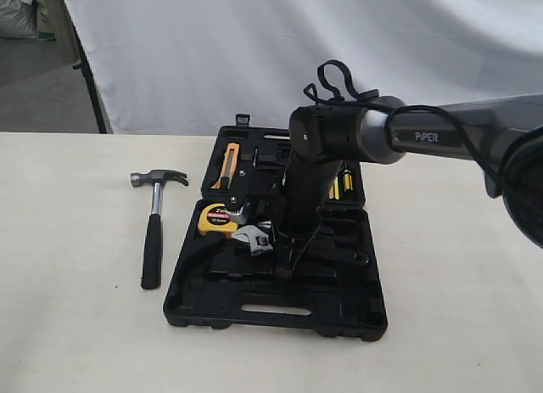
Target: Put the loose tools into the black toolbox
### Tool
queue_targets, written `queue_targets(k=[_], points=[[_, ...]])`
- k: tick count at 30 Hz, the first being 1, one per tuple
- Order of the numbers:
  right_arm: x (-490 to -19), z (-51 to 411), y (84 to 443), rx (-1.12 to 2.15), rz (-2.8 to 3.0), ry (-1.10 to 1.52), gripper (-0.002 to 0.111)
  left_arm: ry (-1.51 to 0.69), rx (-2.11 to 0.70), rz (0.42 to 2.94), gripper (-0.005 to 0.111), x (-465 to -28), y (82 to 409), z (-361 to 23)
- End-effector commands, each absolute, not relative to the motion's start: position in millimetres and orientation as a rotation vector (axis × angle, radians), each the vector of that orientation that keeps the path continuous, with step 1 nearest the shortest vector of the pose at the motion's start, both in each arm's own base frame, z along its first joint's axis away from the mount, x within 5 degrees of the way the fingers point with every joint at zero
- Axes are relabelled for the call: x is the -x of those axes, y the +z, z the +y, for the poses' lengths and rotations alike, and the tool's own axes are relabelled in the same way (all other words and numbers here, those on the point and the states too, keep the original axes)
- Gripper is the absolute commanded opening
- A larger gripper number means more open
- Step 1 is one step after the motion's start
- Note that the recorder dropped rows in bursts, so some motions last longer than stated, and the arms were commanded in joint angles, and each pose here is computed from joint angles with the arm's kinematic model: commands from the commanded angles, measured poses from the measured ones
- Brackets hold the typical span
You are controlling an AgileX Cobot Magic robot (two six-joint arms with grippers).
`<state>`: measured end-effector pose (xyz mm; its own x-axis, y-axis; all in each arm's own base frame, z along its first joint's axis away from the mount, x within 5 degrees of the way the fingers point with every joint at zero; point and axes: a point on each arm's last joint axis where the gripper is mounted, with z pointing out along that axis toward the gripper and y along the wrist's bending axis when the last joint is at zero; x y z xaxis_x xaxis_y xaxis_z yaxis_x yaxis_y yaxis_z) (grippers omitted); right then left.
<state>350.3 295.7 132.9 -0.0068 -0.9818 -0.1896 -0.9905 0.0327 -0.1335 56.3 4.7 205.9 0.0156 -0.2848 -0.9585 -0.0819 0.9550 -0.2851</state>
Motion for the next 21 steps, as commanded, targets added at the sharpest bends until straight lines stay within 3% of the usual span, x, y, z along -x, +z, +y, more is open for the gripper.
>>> queue_targets(k=[1, 6, 16, 18, 21], points=[[-345, 304, 133, 2.061, 2.048, 0.049, 0.052, -0.174, 0.291, 1.54, 0.001, -56, 208, 4], [-344, 303, 146, 2.059, 2.027, 0.035, 0.065, -0.174, 0.291, 1.54, 0.001, -56, 208, 4], [-343, 301, 176, 2.008, 1.974, 0.02, 0.064, -0.174, 0.291, 1.54, 0.001, -56, 208, 4], [-344, 301, 177, 2.0, 1.965, 0.015, 0.06, -0.174, 0.291, 1.54, 0.001, -56, 208, 4], [-345, 301, 177, 2.003, 1.963, 0.007, 0.045, -0.174, 0.291, 1.54, 0.001, -56, 208, 4]])
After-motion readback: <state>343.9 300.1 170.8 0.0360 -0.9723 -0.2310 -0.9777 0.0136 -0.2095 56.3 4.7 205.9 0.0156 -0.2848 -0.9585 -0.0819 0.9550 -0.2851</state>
